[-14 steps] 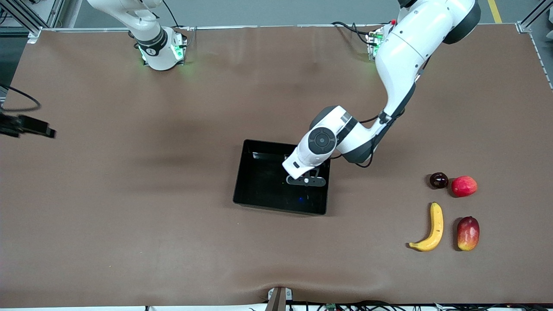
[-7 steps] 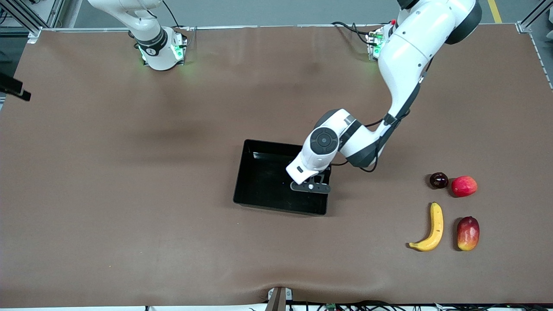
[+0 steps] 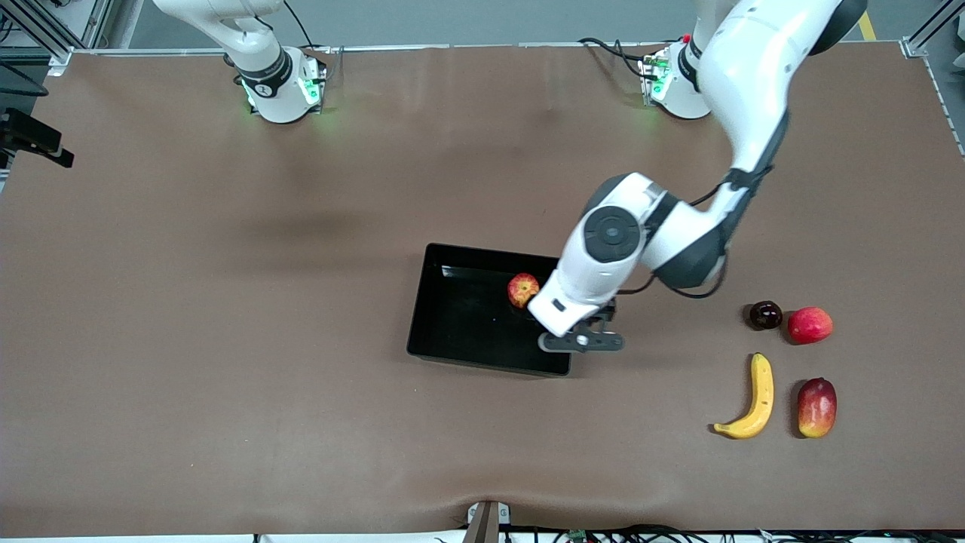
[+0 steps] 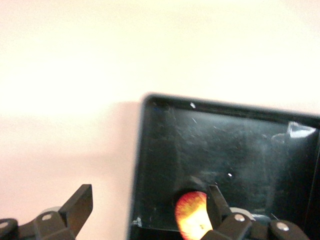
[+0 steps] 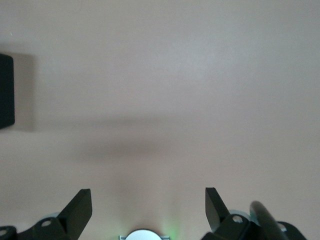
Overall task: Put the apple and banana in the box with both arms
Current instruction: 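Move the left gripper over the yellow banana, then close the left gripper on the banana's middle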
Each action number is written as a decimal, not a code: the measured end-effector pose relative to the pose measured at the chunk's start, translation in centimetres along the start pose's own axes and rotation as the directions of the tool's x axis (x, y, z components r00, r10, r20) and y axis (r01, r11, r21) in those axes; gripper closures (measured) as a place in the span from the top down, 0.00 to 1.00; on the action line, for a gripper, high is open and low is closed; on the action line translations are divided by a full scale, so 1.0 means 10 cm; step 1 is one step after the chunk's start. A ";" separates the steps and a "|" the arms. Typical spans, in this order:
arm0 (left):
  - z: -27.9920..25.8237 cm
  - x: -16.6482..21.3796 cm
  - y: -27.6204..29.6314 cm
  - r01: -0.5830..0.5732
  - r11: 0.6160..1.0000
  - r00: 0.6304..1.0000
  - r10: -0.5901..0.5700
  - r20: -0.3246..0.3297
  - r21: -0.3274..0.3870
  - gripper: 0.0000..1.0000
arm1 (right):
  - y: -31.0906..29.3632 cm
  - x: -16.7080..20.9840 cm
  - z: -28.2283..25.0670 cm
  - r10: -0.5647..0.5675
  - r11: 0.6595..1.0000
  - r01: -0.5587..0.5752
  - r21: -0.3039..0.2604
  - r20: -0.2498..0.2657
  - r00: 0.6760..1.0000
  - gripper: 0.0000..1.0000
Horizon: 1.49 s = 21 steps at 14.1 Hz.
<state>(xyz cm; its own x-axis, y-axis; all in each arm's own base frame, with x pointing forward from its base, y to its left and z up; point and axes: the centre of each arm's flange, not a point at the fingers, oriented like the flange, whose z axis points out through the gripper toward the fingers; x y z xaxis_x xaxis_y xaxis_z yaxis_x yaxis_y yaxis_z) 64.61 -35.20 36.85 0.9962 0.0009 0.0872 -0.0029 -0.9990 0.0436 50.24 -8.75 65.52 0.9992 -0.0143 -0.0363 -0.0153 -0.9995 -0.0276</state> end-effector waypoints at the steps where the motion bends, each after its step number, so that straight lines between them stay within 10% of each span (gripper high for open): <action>1: -0.13 0.12 -0.24 0.009 1.000 1.000 -0.009 -0.014 0.006 1.00 | 0.00 0.00 -0.09 -0.001 1.000 0.001 -0.004 -0.024 1.000 1.00; 12: 0.51 0.80 -2.74 -0.084 0.987 0.996 0.082 0.015 0.139 1.00 | -0.05 0.07 -0.19 -0.015 0.999 0.012 -0.043 -0.075 0.997 1.00; 21: 1.49 0.85 -3.82 -0.177 0.981 0.983 0.180 -0.032 0.077 1.00 | -0.07 0.08 -0.16 -0.020 0.999 0.017 -0.043 -0.063 0.998 1.00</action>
<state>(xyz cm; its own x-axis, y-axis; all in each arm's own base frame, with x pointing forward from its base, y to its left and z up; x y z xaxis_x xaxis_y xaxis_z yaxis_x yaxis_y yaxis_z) 74.49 2.31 21.06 0.9762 -0.1772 0.1254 -0.1723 -0.9838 -0.0493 51.13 -8.07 67.10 0.9996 0.0035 0.0277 0.0031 -0.9999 0.0152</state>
